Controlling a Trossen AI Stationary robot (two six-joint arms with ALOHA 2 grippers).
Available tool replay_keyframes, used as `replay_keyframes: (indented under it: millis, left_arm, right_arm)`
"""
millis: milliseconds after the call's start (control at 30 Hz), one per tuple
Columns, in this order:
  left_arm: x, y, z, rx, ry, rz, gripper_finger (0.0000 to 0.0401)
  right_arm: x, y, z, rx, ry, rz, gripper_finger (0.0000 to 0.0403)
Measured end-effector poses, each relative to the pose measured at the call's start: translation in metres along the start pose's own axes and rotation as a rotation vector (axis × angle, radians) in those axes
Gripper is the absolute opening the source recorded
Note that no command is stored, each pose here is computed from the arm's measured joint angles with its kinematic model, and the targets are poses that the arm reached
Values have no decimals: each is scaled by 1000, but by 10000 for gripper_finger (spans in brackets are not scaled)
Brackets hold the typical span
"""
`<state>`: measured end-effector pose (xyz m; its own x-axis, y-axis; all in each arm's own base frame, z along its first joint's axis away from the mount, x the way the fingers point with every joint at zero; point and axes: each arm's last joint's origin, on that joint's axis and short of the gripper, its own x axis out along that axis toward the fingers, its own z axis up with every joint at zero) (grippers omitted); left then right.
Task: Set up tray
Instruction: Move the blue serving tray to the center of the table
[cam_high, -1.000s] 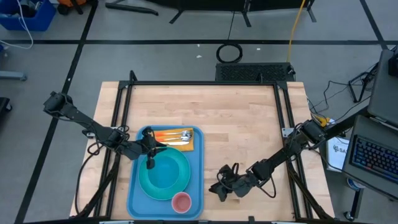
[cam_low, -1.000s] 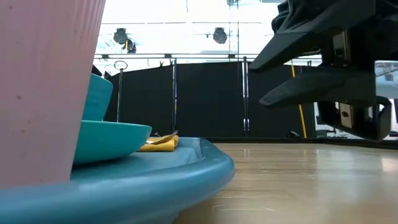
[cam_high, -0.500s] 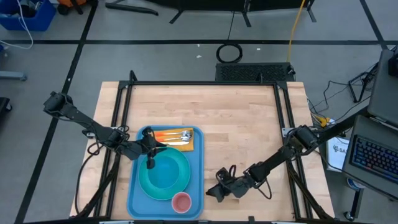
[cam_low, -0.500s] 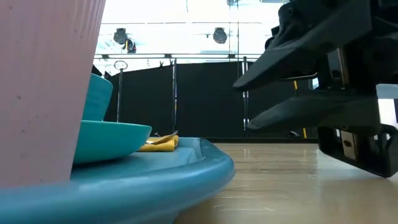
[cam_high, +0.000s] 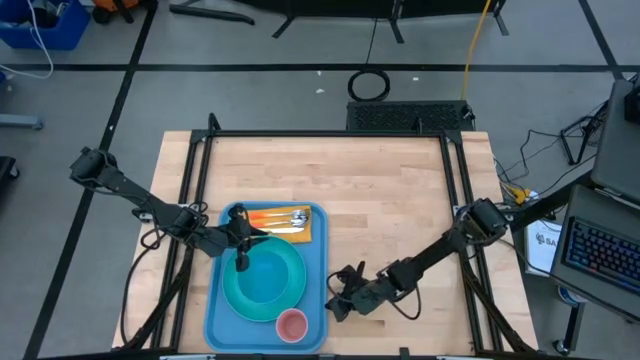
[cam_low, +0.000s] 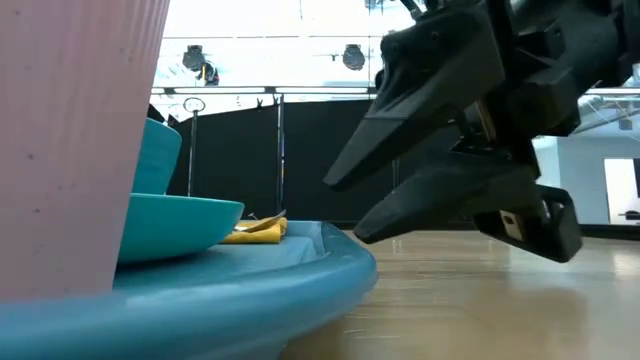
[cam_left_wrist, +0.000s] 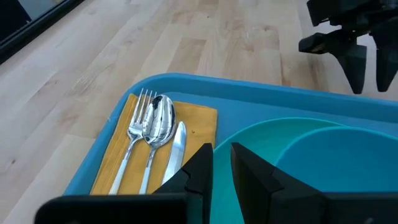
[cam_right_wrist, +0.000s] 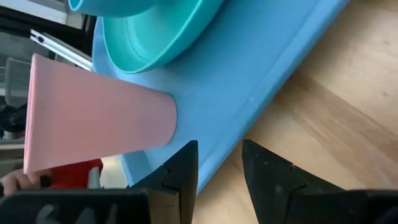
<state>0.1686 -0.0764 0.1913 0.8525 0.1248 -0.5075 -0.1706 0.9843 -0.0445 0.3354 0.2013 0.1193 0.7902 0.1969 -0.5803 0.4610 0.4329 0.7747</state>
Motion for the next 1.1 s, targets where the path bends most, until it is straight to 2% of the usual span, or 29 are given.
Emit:
replay_keyframes:
  millis: [400, 700, 1100]
  left_arm:
    - [0, 0, 0, 1, 1, 0, 63]
    - [0, 0, 0, 0, 0, 0, 63]
    - [0, 0, 0, 1, 0, 1, 63]
  right_arm:
    - [1, 2, 5, 45, 39, 5, 116]
    - [4, -1, 18, 38, 61, 1, 116]
    - [5, -1, 20, 40, 57, 0, 116]
